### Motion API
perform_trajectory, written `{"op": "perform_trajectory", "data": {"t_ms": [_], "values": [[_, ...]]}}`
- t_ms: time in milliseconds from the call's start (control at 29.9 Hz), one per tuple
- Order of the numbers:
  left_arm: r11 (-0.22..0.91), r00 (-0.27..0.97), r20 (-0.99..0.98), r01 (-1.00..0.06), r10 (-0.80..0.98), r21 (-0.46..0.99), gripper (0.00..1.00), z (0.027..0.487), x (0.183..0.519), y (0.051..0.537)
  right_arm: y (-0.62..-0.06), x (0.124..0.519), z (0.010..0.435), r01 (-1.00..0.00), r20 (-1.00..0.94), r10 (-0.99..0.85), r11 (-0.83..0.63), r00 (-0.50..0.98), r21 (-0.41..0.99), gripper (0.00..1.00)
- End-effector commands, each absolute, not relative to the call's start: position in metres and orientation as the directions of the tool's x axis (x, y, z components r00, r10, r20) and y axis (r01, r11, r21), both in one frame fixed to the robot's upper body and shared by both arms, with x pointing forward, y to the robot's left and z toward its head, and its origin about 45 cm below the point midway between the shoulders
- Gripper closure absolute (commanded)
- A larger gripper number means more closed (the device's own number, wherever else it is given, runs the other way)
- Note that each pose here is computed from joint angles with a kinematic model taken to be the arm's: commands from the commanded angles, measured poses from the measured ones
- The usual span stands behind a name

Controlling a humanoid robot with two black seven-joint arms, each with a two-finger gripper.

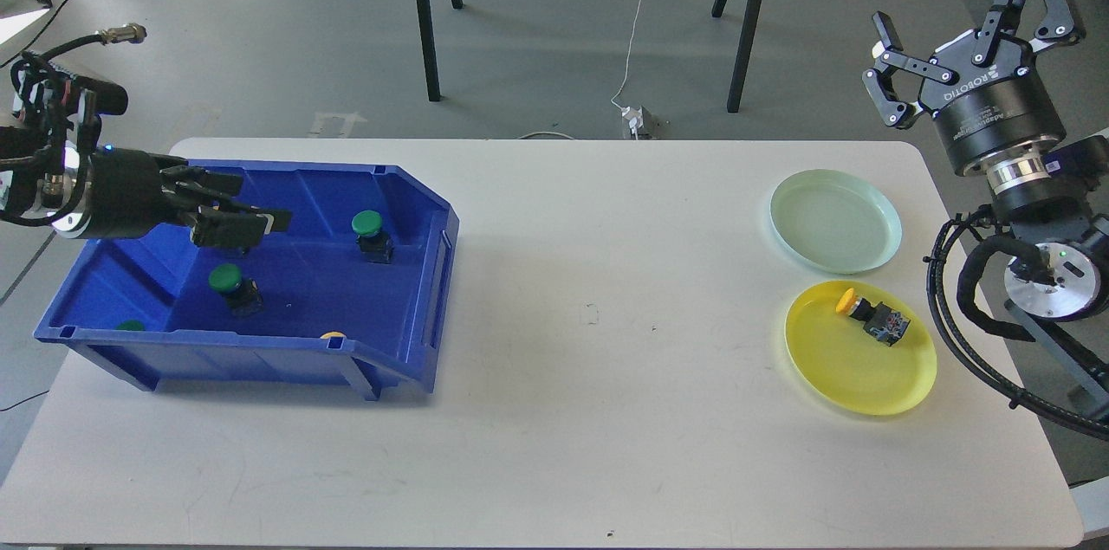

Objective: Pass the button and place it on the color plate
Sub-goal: 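Lower the left gripper into the bin and grasp a green-topped button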

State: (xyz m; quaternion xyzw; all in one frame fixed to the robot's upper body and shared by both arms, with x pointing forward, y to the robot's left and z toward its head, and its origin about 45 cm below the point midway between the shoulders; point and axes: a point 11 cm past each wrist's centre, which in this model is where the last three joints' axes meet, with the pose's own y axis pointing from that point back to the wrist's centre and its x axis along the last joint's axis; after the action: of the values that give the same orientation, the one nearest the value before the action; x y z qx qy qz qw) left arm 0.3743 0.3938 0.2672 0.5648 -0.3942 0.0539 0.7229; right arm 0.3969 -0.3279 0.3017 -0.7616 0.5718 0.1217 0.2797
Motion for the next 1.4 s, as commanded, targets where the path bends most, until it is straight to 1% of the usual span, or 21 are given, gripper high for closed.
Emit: {"op": "perform_trajectory", "data": {"t_ms": [0, 67, 134, 234, 568, 869, 1136, 1370], "values": [[0.270, 0.710, 0.591, -0.526, -0.382, 0.806, 0.13, 0.241, 0.395, 0.405, -0.329, 0.394, 0.298, -0.940, -0.510, -0.800, -0.193, 0.317, -0.283, 0.04], [0.246, 0.733, 0.559, -0.503, -0.387, 0.829, 0.13, 0.221, 0.399, 0.403, -0.331, 0.392, 0.298, -0.937, -0.510, -0.796, -0.200, 0.326, -0.287, 0.04], [0.203, 0.761, 0.510, -0.469, -0.400, 0.860, 0.13, 0.205, 0.397, 0.409, -0.332, 0.391, 0.299, -0.934, -0.507, -0.794, -0.208, 0.334, -0.291, 0.04], [0.181, 0.777, 0.474, -0.440, -0.415, 0.880, 0.13, 0.194, 0.392, 0.412, -0.335, 0.391, 0.299, -0.936, -0.506, -0.797, -0.204, 0.330, -0.288, 0.04], [0.173, 0.787, 0.459, -0.428, -0.411, 0.887, 0.12, 0.188, 0.388, 0.416, -0.334, 0.391, 0.296, -0.937, -0.505, -0.798, -0.206, 0.327, -0.282, 0.04], [0.130, 0.811, 0.446, -0.431, -0.379, 0.893, 0.12, 0.177, 0.395, 0.424, -0.337, 0.388, 0.292, -0.941, -0.507, -0.801, -0.200, 0.317, -0.272, 0.04], [0.096, 0.826, 0.393, -0.389, -0.405, 0.916, 0.12, 0.166, 0.386, 0.430, -0.338, 0.386, 0.287, -0.945, -0.511, -0.802, -0.197, 0.309, -0.262, 0.04], [0.089, 0.831, 0.396, -0.394, -0.391, 0.915, 0.12, 0.167, 0.387, 0.434, -0.338, 0.386, 0.287, -0.945, -0.511, -0.802, -0.197, 0.309, -0.262, 0.04]]}}
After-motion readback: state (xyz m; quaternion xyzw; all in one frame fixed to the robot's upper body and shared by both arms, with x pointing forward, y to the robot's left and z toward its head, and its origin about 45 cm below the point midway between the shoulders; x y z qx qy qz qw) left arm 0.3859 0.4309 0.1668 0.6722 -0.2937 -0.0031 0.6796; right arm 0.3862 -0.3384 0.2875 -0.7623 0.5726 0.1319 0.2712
